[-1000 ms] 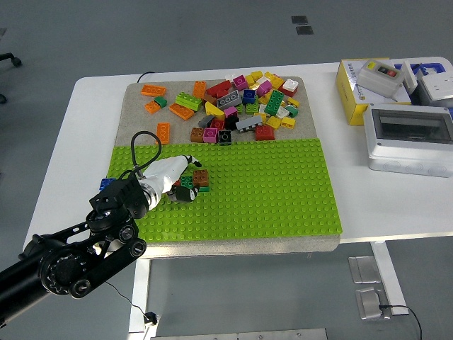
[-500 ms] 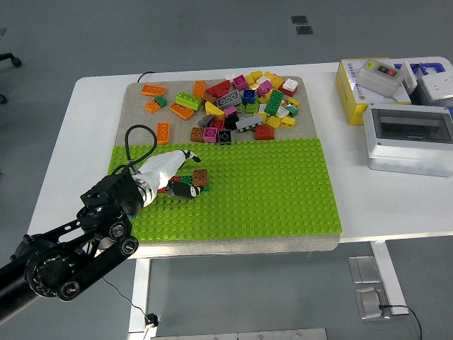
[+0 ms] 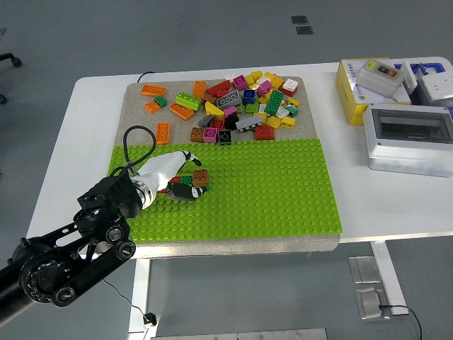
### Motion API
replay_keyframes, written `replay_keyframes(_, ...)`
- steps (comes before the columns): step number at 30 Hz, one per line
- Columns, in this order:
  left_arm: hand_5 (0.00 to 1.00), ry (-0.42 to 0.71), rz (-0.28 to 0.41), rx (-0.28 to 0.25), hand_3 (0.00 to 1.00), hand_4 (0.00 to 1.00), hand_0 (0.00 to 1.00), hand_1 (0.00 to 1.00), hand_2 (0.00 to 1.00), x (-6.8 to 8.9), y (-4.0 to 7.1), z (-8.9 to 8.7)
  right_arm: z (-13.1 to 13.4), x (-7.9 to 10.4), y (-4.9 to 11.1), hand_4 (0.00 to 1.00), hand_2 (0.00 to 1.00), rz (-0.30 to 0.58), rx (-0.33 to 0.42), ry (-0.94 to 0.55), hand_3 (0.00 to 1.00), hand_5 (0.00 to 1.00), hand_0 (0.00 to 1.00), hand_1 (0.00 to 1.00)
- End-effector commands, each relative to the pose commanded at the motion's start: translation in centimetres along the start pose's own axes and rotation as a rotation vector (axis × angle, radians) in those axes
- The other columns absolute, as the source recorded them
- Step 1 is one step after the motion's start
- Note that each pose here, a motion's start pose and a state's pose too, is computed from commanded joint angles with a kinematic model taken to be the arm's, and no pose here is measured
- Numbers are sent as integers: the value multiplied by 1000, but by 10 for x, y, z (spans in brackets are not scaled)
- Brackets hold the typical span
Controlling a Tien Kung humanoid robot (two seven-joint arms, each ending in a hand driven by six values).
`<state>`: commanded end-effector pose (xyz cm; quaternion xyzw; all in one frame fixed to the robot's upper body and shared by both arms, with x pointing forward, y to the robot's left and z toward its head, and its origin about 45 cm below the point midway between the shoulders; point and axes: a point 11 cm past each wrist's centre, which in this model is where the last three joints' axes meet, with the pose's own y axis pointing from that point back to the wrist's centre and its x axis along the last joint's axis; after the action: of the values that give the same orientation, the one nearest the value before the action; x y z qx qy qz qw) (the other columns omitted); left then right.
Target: Pick up the brick,pile it on top of brick,press brick,pick up the brick,pile it on top of brick,press brick
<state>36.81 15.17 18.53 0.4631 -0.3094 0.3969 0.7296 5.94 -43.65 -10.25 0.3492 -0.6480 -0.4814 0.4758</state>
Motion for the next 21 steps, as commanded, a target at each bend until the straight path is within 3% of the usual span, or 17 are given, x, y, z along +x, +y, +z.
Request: replay_keyframes(21,358,-16,-21,17,723,734,986,952,953,-6,3,-1,0,0,0,614,683,-1,2,-4,774,998,705,659)
